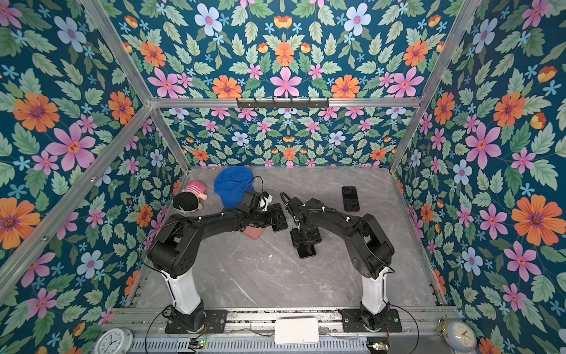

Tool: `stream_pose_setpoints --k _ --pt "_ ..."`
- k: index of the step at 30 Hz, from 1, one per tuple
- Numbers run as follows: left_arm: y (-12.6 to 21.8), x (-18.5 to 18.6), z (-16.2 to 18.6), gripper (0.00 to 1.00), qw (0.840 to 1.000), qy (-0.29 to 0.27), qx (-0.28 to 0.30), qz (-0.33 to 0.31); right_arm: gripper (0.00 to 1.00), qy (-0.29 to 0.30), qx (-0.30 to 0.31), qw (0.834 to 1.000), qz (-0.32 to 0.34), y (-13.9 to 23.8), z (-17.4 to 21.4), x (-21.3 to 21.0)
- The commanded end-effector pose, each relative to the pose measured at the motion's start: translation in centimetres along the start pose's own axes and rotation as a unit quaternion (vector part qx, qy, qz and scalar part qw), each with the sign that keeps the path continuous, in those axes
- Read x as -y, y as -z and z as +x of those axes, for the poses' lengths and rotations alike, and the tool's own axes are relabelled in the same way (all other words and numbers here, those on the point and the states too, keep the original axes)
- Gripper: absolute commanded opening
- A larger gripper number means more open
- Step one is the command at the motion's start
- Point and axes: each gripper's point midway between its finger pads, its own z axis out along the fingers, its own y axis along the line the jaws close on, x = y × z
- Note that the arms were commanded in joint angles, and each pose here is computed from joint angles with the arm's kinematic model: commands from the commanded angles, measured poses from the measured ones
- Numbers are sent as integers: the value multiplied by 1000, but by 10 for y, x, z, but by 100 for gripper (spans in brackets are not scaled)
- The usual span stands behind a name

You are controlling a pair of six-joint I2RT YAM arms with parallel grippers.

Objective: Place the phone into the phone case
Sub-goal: 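Lower the black phone into the mint case with the right gripper while left holds it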

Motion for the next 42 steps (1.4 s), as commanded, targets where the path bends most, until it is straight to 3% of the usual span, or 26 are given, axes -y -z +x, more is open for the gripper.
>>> stream_pose_setpoints --k 1,42 --pt "0 6 -5 61 1000 -9 6 14 43 -6 -6 1000 1 -1 1 -1" --pt "-1 4 5 62 1000 -3 -2 22 42 -25 6 999 39 -9 -18 6"
